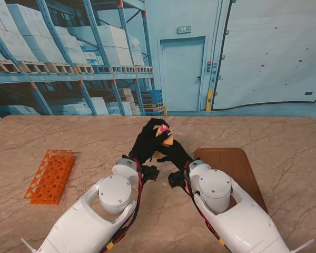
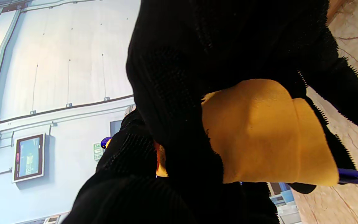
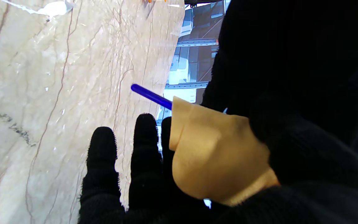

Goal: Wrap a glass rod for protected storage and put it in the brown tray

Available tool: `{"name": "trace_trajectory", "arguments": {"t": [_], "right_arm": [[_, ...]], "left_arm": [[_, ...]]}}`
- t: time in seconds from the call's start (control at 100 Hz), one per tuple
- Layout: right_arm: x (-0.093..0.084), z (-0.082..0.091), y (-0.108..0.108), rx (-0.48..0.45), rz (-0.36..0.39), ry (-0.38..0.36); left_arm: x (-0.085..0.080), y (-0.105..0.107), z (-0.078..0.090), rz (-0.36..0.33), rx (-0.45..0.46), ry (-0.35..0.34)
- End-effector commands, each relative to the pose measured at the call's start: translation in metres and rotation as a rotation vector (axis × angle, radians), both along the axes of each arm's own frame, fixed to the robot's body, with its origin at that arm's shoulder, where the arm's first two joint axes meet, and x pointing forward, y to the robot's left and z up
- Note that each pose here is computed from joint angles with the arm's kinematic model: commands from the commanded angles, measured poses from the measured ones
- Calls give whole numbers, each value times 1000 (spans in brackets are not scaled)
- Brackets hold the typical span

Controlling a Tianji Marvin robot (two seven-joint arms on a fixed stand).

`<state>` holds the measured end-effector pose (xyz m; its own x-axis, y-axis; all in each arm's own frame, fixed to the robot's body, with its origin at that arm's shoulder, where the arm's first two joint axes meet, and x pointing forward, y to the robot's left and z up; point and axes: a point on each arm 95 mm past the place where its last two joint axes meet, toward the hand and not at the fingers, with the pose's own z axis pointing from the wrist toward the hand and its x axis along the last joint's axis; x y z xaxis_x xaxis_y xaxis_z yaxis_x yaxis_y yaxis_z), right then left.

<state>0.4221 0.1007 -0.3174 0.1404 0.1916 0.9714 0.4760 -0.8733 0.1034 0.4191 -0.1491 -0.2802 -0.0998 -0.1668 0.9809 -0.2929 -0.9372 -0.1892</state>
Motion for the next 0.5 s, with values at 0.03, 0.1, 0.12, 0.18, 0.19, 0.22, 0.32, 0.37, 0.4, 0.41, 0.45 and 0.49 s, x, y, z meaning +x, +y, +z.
{"name": "trace_trajectory", "arguments": {"t": [0.03, 0.1, 0.12, 0.18, 0.19, 0.22, 0.32, 0.37, 0.4, 0.41, 0.45, 0.49], "right_arm": [[-4, 5, 5, 20, 10, -20], [-5, 5, 3, 26, 1, -25], [-5, 6, 2, 28, -3, -26], [-7, 7, -1, 34, -15, -30], [-7, 7, -1, 34, -16, -30], [-7, 7, -3, 35, -21, -33], [-9, 8, -7, 39, -36, -36], [-10, 8, -9, 41, -45, -33], [-10, 8, -10, 43, -49, -31], [-10, 8, -11, 43, -51, -31], [-10, 8, -12, 45, -58, -29], [-10, 8, -13, 49, -65, -26]], "left_arm": [[-3, -2, -5, 6, 2, 12], [-3, -1, -6, 10, 7, 7], [-4, -1, -6, 10, 7, 5], [-4, 0, -7, 12, 8, 1], [-4, 0, -7, 13, 8, 0], [-4, 0, -7, 14, 7, -2], [-4, 2, -7, 20, 5, -11], [-4, 2, -7, 21, 6, -13], [-4, 2, -7, 22, 6, -15], [-4, 2, -7, 22, 6, -15], [-4, 2, -7, 21, 6, -16], [-5, 3, -7, 21, 8, -17]]}}
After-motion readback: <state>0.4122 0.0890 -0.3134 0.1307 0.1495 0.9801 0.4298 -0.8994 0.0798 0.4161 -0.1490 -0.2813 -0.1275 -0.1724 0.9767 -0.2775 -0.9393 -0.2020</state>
